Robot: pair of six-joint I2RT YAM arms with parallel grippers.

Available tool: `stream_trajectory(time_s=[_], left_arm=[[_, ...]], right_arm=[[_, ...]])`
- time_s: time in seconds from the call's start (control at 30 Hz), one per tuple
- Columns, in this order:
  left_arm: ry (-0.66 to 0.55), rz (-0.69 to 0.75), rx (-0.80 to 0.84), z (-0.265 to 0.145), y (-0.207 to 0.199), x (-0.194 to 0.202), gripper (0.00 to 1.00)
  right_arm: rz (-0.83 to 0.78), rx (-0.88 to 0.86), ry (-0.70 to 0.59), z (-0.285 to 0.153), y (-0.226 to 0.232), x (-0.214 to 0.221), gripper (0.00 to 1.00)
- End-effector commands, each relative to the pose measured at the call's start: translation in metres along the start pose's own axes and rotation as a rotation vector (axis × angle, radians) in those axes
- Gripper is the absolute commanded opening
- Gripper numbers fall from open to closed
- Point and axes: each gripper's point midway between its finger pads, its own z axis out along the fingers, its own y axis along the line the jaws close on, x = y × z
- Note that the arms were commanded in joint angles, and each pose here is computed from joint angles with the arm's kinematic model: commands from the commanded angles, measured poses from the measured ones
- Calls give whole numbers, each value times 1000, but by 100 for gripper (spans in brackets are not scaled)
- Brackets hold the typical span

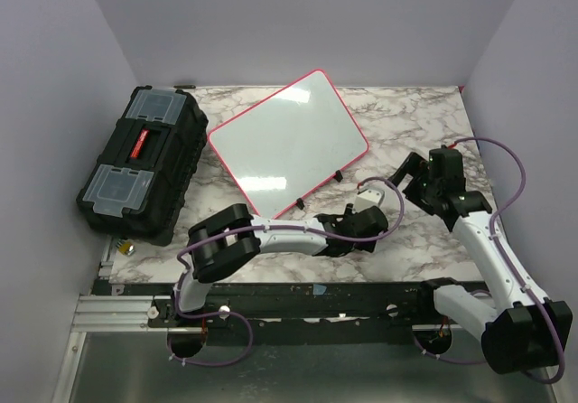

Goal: Write a sentence on the whiteboard
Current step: Open the whiteboard marker at the center of the board.

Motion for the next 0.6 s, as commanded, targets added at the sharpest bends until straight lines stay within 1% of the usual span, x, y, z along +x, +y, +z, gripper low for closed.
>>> stream_trajectory(time_s=[0.0, 0.13, 0.43, 0.5, 0.57], left_arm=[[10, -28, -85, 4, 9, 4, 50], [39, -19, -118, 11, 12, 10, 50], [80, -9, -191, 23, 23, 23, 45], [96, -7, -199, 25, 24, 27, 43], [113, -10, -214, 28, 26, 31, 38]], right_arm=[[-5, -14, 2, -1, 6, -6, 99], [-7, -22, 12, 3, 9, -5, 99], [-10, -24, 24, 7, 10, -5, 98], [-11, -24, 24, 8, 10, -5, 98], [-13, -25, 24, 7, 10, -5, 98]])
